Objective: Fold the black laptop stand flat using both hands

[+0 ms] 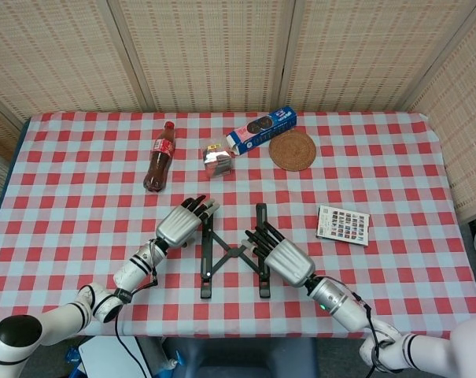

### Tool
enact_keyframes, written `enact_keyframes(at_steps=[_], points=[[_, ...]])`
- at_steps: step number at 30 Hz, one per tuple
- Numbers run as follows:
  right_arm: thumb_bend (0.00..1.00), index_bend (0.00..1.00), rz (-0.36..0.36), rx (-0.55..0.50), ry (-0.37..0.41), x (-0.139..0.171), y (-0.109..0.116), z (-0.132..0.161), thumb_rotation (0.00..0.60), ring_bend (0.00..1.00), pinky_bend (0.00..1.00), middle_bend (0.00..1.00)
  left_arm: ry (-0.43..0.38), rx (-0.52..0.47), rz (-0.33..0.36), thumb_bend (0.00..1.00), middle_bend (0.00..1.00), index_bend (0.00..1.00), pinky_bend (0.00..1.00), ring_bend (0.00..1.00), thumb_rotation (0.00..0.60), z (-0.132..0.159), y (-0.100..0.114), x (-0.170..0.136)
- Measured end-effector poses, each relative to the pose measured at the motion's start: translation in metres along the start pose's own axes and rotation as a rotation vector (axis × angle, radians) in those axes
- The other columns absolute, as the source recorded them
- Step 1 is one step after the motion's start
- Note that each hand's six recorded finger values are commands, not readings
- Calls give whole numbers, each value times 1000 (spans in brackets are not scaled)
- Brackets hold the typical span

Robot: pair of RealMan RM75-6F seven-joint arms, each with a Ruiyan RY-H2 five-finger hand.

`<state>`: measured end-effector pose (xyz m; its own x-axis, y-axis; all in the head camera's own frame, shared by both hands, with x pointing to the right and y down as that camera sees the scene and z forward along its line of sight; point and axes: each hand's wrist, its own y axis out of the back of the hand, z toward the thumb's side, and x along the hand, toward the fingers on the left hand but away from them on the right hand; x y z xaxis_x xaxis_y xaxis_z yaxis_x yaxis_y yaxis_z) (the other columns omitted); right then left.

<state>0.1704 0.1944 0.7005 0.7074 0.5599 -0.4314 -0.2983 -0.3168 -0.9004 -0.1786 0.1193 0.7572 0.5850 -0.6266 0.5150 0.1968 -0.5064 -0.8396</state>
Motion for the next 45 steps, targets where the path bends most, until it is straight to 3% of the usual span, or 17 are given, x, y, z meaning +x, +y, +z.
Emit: enact_keyframes(at_steps=[45], points=[[0,0,-85,21,3,-28,-14,19,600,0,0,0,41,-224,-46,196,0,0,176,0,600,5,-9,-4]])
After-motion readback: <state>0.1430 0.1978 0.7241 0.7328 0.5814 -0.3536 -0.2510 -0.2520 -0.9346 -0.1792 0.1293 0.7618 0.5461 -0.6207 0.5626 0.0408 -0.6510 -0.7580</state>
